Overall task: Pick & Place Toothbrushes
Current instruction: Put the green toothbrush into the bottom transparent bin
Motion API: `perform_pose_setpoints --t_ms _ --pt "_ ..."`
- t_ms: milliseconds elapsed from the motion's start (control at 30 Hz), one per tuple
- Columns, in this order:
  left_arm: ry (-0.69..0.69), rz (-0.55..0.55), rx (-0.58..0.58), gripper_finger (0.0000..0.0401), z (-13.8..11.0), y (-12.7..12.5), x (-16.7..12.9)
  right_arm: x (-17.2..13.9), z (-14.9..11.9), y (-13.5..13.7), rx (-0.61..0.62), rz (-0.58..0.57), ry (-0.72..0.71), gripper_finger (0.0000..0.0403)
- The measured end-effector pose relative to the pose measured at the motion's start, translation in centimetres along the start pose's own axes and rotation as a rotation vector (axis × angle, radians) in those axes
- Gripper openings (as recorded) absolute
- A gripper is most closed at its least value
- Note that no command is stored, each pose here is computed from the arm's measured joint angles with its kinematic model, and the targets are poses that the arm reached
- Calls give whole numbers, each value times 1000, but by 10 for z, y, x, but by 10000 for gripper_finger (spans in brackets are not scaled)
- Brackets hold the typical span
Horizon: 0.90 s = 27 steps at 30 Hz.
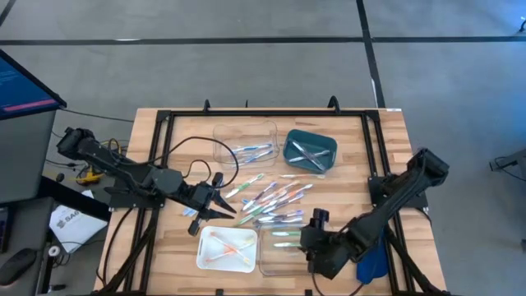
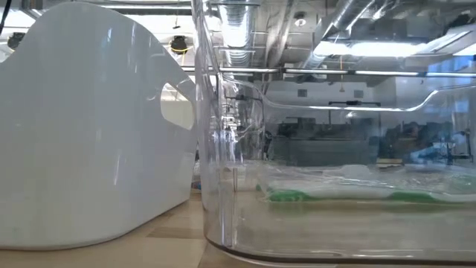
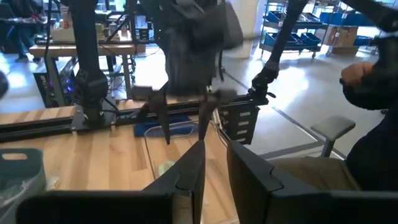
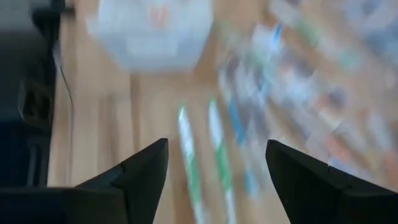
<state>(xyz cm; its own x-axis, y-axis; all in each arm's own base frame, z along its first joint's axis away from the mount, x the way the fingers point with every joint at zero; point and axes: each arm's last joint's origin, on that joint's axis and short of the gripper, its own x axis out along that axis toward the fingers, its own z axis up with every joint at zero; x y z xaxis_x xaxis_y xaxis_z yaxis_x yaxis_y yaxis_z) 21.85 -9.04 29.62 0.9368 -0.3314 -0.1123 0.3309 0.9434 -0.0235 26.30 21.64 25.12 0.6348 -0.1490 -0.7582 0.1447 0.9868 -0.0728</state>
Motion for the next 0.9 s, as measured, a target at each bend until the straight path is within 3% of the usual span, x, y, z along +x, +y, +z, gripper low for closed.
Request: perform_pose_setpoints --t_ms 167,333,900 --pt "-13 -4 6 60 1 0 0 -36 22 -11 -50 -12 -203 264" --pt "-19 -3 6 60 2 0 0 -47 33 -16 -175 -22 -292 264" --pt "-25 4 6 60 3 1 0 -14 48 -47 -128 -130 -211 265"
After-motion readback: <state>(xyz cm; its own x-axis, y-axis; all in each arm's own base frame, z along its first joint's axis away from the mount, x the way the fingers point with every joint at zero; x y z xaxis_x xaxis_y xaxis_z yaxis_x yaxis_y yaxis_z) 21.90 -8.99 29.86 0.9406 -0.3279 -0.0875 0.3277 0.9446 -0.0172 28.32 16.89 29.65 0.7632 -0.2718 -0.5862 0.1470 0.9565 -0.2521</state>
